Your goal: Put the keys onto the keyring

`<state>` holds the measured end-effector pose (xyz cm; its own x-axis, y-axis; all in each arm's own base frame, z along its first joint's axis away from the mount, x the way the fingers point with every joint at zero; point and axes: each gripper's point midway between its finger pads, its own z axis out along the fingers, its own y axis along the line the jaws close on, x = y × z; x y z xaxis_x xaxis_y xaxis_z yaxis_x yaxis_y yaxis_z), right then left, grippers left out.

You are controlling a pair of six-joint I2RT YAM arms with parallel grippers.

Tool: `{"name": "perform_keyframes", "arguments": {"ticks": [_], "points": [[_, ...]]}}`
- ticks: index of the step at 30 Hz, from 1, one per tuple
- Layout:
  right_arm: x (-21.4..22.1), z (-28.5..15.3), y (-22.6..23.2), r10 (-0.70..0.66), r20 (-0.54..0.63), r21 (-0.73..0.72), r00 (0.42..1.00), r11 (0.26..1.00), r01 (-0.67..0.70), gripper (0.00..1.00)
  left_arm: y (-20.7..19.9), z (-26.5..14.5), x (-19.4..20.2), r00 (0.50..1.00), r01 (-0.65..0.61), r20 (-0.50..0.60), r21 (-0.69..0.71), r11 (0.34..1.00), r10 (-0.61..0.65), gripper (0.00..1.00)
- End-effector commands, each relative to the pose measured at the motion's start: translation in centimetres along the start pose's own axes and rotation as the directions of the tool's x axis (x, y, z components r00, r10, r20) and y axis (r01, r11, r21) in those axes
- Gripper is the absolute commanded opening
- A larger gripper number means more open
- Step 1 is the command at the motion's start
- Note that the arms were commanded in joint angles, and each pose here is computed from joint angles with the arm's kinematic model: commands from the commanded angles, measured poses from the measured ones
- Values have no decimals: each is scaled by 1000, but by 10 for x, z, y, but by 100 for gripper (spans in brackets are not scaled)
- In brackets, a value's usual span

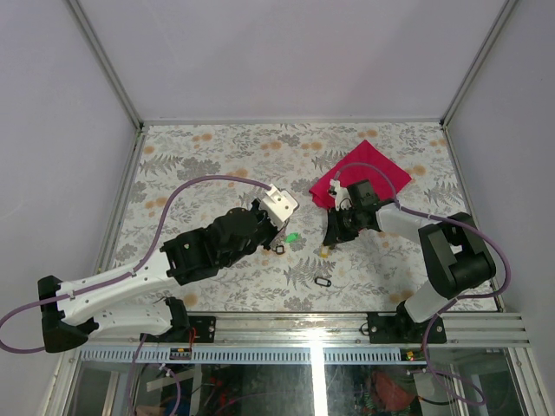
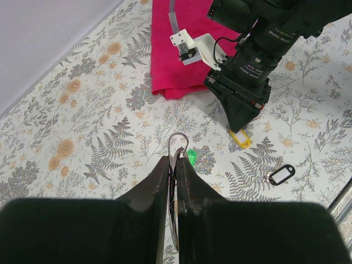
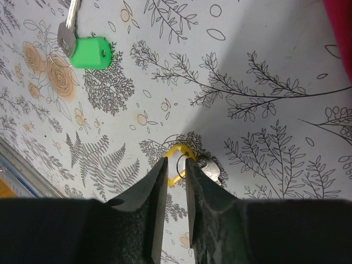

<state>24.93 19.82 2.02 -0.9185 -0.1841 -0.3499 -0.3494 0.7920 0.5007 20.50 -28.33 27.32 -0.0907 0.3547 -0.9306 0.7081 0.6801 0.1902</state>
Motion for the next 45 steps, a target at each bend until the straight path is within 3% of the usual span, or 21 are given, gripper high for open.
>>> {"name": "perform_keyframes", "arguments": {"ticks": [1,6,14,19,26,31,37,45], "points": [[-1,3,1,-10,-2,-16,1000,1000,10,27,8,-4,-24,997,41,65,-25,999,-39,0],[1,4,0,-19,-11,-5,1000,1000,19,27,8,-4,-24,997,43,68,-25,999,-41,0],[-3,-2,-2,-28,9,29,1000,999,27,0,8,-4,-25,997,44,70,-27,999,-42,0],[-15,-21,14,-70,68,0,995,998,70,0,9,-6,-26,996,46,77,-29,999,-44,0],[-39,-71,61,-201,249,-98,947,968,231,0,8,-9,-36,992,61,115,-10,998,-60,0],[-56,-119,106,-295,456,-159,840,901,403,0,2,-16,-48,984,72,159,38,997,-77,0],[-59,-177,165,-315,702,-227,638,751,620,0,-1,-24,-62,974,58,214,83,995,-74,0],[-45,-217,196,-269,882,-168,387,588,791,0,-8,-31,-75,965,34,254,137,990,-68,0]]}}
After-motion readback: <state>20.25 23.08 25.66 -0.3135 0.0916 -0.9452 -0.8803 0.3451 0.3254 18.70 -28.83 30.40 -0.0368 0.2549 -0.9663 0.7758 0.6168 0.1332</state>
